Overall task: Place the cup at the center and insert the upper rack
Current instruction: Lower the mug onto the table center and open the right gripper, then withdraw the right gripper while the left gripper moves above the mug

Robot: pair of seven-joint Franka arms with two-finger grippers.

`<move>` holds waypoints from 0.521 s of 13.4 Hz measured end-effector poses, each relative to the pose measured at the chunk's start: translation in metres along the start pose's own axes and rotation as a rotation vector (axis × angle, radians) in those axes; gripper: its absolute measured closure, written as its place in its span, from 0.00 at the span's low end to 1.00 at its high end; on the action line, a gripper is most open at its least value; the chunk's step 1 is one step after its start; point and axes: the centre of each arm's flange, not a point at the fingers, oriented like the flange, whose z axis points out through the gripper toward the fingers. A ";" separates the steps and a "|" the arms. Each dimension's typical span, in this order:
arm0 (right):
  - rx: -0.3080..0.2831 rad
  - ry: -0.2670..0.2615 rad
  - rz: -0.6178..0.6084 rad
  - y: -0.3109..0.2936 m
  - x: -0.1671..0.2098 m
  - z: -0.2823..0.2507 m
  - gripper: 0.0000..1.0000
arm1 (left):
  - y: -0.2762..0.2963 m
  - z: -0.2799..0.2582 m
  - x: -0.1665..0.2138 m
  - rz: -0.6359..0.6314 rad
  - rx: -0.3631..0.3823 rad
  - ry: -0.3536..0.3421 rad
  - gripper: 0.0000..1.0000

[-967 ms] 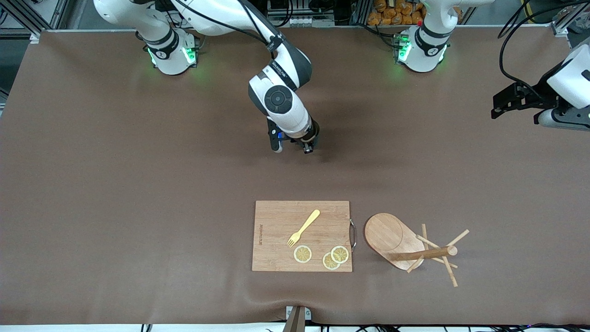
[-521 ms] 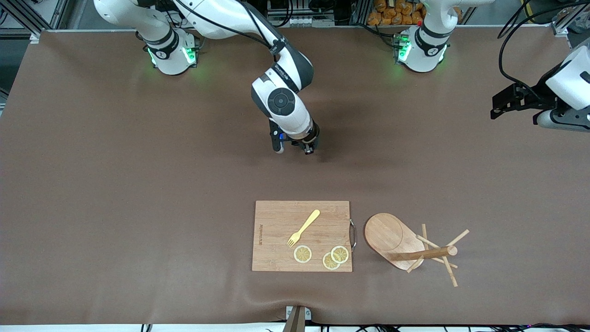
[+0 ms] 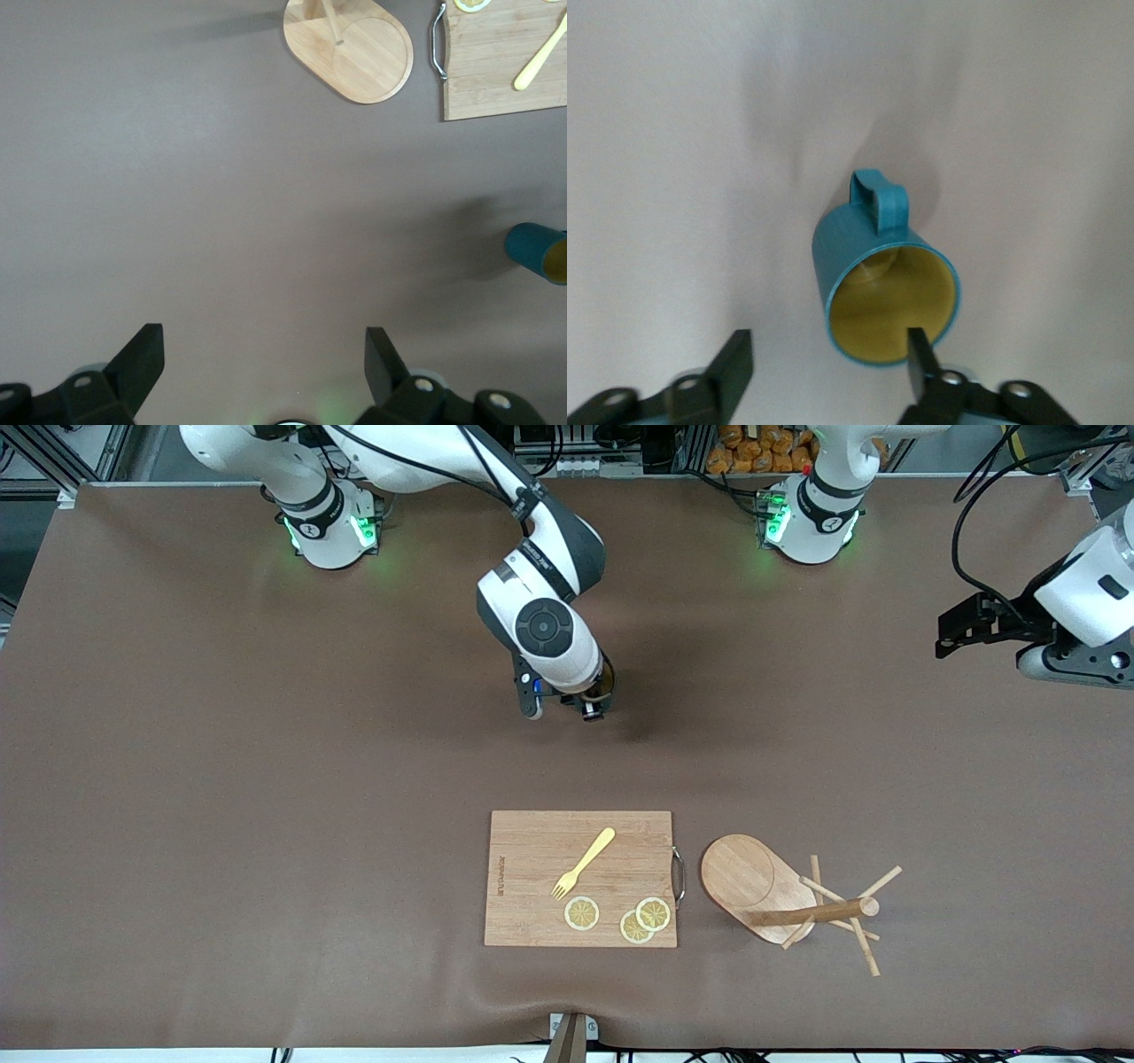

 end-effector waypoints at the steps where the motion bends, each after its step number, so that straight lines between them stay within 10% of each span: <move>1: -0.009 -0.008 0.006 -0.007 0.010 -0.028 0.04 | 0.001 0.000 0.000 0.001 0.000 0.000 0.00; 7: -0.141 -0.060 -0.336 -0.015 0.152 -0.184 0.00 | 0.030 0.021 0.009 -0.002 -0.038 -0.042 0.00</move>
